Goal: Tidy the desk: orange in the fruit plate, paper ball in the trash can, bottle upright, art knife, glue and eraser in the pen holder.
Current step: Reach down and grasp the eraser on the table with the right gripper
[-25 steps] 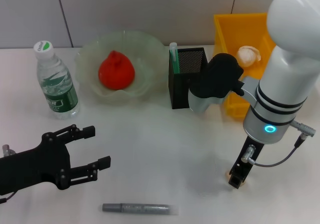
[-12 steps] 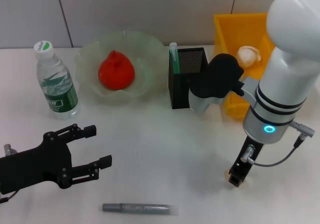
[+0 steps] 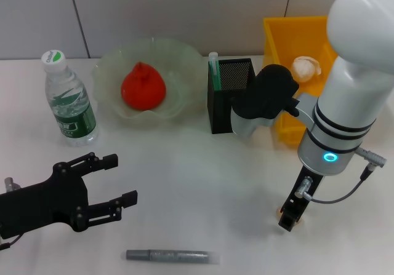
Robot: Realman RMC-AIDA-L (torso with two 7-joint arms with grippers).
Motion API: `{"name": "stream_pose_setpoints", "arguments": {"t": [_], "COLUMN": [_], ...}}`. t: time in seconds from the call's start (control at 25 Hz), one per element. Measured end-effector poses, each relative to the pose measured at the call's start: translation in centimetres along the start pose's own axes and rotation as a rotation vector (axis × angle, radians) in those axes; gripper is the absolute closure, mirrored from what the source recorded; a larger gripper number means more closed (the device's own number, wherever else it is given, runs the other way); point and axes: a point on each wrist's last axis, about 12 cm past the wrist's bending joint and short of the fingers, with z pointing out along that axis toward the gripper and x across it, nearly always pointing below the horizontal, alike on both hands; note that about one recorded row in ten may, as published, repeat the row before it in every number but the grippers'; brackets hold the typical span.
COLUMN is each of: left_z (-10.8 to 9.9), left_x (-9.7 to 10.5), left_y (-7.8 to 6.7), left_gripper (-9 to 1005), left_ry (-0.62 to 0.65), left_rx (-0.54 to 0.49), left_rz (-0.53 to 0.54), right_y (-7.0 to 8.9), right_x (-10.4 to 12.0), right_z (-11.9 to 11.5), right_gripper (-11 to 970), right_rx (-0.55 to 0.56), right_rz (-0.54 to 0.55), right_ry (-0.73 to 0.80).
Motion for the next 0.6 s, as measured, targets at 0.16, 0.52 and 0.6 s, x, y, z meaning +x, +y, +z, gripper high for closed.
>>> {"name": "stream_pose_setpoints", "arguments": {"t": [0.16, 0.52, 0.6], "left_z": [0.02, 0.08, 0.08], "left_x": [0.01, 0.00, 0.00], "left_y": [0.00, 0.05, 0.05], "left_gripper": [266, 272, 273], "left_ry": [0.000, 0.001, 0.001], "left_rx": [-0.001, -0.003, -0.003], "left_rz": [0.000, 0.000, 0.000], "right_y": [0.02, 0.08, 0.12], "right_x": [0.10, 0.07, 0.03], "right_z": [0.20, 0.52, 0.52], "right_gripper": [457, 488, 495], "right_rx": [-0.001, 0.000, 0.003], "right_rz": [-0.001, -0.004, -0.008], "right_ry": [0.009, 0.014, 0.015]}}
